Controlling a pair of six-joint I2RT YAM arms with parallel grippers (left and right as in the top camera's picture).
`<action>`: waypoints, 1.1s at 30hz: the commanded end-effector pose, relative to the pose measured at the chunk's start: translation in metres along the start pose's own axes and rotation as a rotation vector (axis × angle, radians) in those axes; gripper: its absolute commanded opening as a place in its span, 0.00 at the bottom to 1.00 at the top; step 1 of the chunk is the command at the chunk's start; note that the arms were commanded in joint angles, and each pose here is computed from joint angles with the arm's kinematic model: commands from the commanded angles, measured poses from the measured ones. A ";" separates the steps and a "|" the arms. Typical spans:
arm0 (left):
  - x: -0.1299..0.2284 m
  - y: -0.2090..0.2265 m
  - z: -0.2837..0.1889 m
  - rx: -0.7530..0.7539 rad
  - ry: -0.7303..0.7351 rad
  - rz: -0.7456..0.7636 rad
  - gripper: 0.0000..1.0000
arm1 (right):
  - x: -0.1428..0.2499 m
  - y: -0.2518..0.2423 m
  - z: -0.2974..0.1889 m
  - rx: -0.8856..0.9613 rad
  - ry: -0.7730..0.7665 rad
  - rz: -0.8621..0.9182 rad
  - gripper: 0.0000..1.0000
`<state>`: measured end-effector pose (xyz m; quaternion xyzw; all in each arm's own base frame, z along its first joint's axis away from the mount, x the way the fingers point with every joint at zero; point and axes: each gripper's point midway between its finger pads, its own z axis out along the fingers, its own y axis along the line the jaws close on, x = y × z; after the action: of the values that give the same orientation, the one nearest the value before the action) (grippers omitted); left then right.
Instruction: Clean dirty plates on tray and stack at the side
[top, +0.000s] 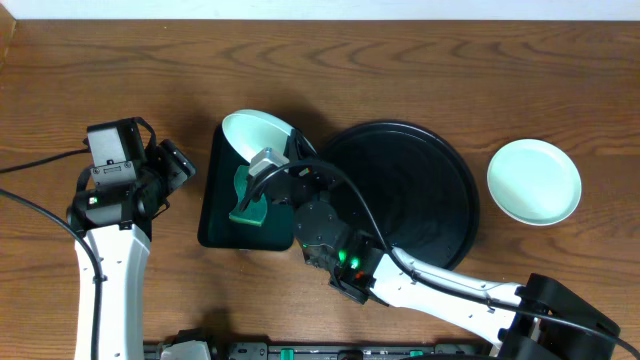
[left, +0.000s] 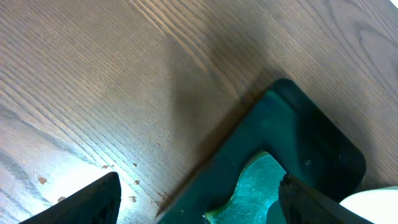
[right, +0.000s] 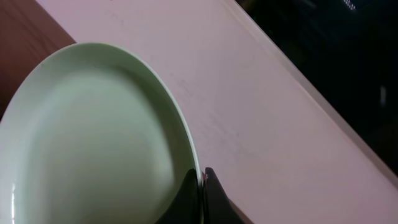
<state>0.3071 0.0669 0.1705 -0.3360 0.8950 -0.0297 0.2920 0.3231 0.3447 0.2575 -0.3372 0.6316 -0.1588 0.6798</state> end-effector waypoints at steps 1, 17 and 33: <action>-0.008 -0.001 -0.006 0.004 -0.024 -0.007 0.81 | -0.008 -0.006 -0.001 0.018 -0.009 -0.026 0.01; -0.008 -0.001 -0.006 0.004 -0.024 -0.006 0.81 | -0.008 -0.007 0.000 0.018 -0.009 -0.069 0.01; -0.008 -0.001 -0.006 0.004 -0.024 -0.007 0.81 | 0.081 0.001 0.029 -0.044 0.263 0.652 0.01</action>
<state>0.3069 0.0669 0.1704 -0.3362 0.8951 -0.0296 0.2914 0.3596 0.2979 0.2047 -0.1998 0.7552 -0.0731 0.6200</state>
